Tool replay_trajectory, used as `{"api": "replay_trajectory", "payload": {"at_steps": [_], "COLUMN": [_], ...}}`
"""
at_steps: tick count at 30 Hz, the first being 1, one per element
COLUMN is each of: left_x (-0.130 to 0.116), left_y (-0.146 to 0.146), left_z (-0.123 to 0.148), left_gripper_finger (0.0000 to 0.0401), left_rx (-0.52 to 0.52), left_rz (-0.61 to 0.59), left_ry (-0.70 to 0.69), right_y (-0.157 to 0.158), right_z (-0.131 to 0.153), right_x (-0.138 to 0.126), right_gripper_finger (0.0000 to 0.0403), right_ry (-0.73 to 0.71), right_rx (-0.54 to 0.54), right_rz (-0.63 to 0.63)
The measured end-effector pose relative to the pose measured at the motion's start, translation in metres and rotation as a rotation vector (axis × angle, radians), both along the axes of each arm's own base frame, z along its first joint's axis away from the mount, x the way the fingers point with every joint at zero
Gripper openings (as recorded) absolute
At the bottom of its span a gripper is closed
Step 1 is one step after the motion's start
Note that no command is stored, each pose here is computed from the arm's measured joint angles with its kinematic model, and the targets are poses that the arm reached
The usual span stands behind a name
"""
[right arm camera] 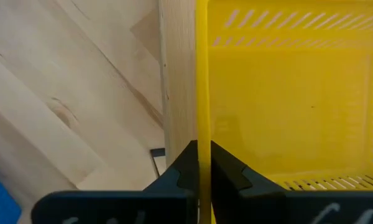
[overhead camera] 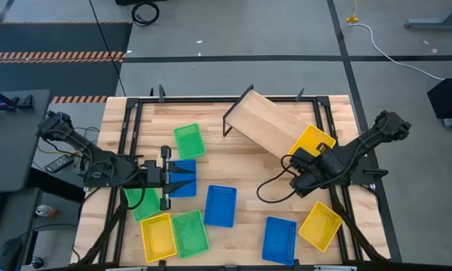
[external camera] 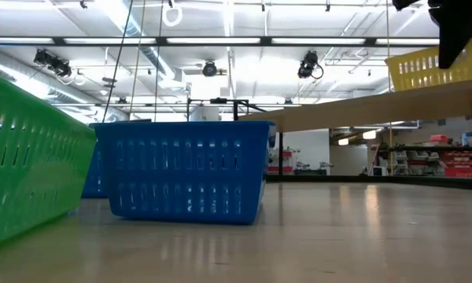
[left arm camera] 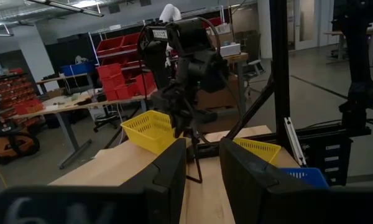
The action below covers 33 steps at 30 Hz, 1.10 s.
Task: Stack baskets on shelf by color
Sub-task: Put the middle yellow bin on the shelf
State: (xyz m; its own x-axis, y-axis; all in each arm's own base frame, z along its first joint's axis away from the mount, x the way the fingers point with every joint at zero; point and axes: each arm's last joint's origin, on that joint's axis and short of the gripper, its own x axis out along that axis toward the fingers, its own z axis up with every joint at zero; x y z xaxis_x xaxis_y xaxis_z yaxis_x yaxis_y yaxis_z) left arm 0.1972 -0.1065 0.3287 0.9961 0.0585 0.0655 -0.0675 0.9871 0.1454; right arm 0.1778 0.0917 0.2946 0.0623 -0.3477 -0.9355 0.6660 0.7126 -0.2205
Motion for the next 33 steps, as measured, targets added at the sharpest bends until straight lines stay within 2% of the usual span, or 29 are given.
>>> {"api": "replay_trajectory", "payload": {"at_steps": [6,15,22,25,29,33], "left_x": [0.0,0.0,0.0,0.0,0.0,0.0], "left_y": [0.0,0.0,0.0,0.0,0.0,0.0], "left_z": [0.0,0.0,0.0,0.0,0.0,0.0], "left_gripper_finger": [0.0105,0.0105,0.0105,0.0105,0.0105,0.0105], "left_rx": [0.0,0.0,-0.007,-0.023,-0.025,-0.025], "left_rz": [0.0,0.0,0.0,-0.002,-0.002,-0.002], "left_ry": [0.0,0.0,0.0,-0.001,-0.001,-0.001], "right_y": [0.001,0.008,0.017,0.013,0.004,0.002], "right_z": [0.001,0.023,0.028,0.028,0.026,0.026], "right_x": [0.0,0.004,0.02,0.018,0.003,0.0], "right_gripper_finger": [0.0064,0.0118,0.0121,0.0121,0.0121,0.0121], "right_ry": [-0.002,-0.115,-0.244,-0.204,-0.066,-0.096], "right_rx": [0.013,0.031,0.1,0.076,0.005,0.014], "right_rz": [-0.009,0.017,0.182,0.178,0.105,0.106]}}
